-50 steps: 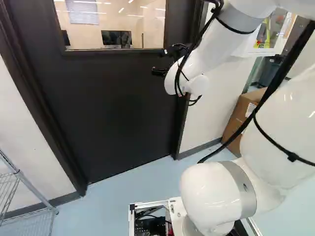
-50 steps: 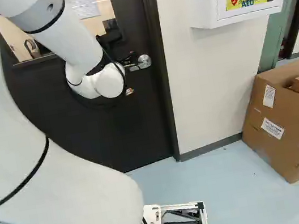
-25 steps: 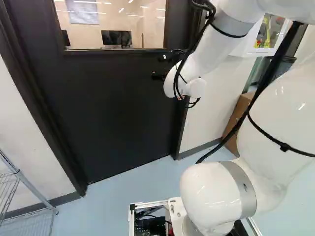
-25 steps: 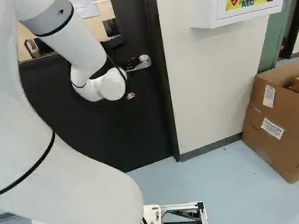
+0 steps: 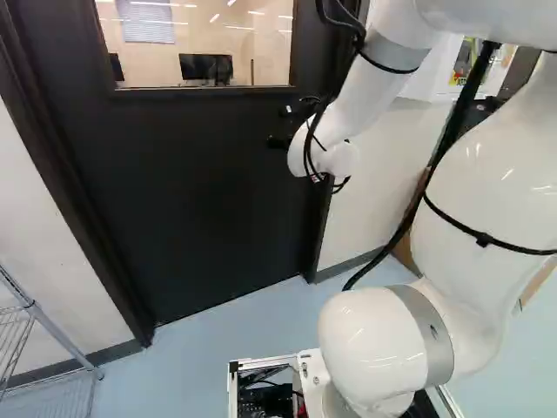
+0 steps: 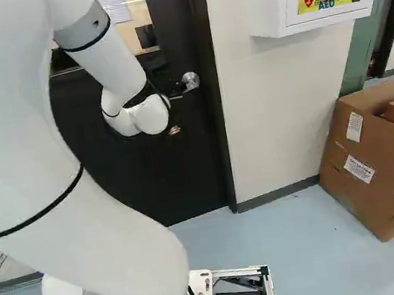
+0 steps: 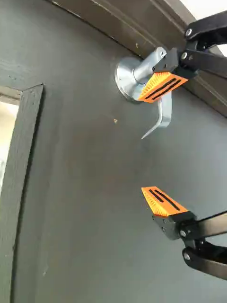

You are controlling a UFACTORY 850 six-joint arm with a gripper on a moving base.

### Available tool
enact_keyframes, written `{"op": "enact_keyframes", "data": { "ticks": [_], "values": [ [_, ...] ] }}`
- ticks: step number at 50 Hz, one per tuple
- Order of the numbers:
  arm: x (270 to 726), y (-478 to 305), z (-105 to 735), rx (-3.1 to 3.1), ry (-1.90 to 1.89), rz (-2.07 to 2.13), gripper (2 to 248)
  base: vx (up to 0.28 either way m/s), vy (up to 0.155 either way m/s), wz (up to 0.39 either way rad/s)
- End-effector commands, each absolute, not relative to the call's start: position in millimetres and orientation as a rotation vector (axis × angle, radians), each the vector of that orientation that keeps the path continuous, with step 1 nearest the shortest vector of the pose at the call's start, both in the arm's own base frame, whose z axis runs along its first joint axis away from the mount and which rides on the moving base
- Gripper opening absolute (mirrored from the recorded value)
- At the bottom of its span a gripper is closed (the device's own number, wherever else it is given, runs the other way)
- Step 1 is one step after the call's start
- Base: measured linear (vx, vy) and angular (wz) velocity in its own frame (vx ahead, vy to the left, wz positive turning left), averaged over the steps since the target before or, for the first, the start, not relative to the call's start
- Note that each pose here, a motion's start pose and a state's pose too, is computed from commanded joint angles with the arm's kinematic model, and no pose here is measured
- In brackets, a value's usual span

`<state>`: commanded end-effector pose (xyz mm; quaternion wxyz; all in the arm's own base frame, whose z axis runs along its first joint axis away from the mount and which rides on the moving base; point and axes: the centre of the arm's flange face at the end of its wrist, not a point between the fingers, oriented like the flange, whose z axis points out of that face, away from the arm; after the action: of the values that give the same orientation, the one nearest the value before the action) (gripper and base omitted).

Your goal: Open the door and move inside

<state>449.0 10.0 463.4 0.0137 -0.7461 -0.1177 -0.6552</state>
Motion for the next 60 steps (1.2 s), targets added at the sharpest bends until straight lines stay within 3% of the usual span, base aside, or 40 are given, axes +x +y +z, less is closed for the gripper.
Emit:
{"op": "enact_keyframes", "data": {
  "ticks": [60],
  "values": [
    [456, 10, 400, -2.446, -0.358, -1.864, 247, 0.000, 0.000, 0.000]
  ]
}}
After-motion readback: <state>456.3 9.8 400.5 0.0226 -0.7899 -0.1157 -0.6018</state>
